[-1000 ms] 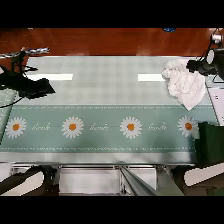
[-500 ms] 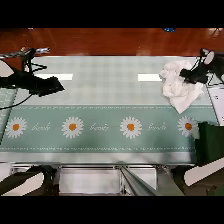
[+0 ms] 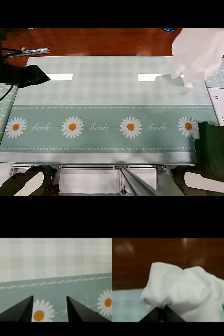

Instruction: Fold the shirts.

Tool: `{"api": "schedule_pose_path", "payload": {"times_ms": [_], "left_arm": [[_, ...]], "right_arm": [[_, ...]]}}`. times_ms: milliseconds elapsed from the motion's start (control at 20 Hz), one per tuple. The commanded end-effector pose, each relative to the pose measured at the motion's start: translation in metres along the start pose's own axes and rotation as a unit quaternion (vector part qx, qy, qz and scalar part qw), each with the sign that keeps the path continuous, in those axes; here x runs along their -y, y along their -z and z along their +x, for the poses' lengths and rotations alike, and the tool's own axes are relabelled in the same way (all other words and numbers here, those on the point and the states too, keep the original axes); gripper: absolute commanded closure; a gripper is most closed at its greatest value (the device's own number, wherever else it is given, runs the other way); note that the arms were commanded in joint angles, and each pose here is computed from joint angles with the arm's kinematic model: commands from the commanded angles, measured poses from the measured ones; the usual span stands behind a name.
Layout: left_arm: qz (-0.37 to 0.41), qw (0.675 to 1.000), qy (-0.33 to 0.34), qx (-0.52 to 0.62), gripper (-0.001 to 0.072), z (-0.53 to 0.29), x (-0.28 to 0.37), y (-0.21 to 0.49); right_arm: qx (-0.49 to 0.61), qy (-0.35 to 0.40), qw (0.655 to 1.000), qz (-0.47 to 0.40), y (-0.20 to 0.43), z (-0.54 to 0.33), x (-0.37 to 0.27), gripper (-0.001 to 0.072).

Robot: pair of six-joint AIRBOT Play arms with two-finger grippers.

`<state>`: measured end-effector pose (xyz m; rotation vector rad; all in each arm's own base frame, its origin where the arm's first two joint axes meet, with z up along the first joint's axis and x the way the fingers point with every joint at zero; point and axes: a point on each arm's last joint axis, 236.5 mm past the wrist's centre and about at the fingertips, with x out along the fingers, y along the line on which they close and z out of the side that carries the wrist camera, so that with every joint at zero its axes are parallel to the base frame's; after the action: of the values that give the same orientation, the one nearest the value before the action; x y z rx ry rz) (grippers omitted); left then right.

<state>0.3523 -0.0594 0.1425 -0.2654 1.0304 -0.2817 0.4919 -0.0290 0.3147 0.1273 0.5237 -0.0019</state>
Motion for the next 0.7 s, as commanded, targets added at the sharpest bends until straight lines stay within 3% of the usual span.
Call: {"api": "schedule_pose_path", "payload": {"times_ms": [0, 150, 250, 500, 650], "left_arm": [[0.018, 0.999, 0.014, 0.036, 0.02, -0.035, 0.021, 0.014], [0.008, 0.995, 0.079, 0.057, 0.02, -0.046, 0.055, 0.035], [0.002, 0.993, 0.088, 0.074, 0.02, -0.046, 0.058, 0.042], [-0.015, 0.995, 0.086, 0.057, 0.02, -0.028, 0.049, 0.059], [-0.02, 0.995, 0.083, 0.054, 0.02, -0.023, 0.046, 0.06]], "right_arm": [[0.12, -0.05, 0.991, -0.042, -0.054, -0.11, -0.054, 0.069], [0.158, -0.089, 0.981, -0.068, -0.06, -0.159, -0.09, 0.069], [0.16, -0.135, 0.974, -0.083, -0.053, -0.181, -0.123, 0.069], [0.039, -0.314, 0.937, -0.148, 0.036, -0.206, -0.243, 0.069], [-0.042, -0.358, 0.919, -0.16, 0.097, -0.195, -0.286, 0.069]]}}
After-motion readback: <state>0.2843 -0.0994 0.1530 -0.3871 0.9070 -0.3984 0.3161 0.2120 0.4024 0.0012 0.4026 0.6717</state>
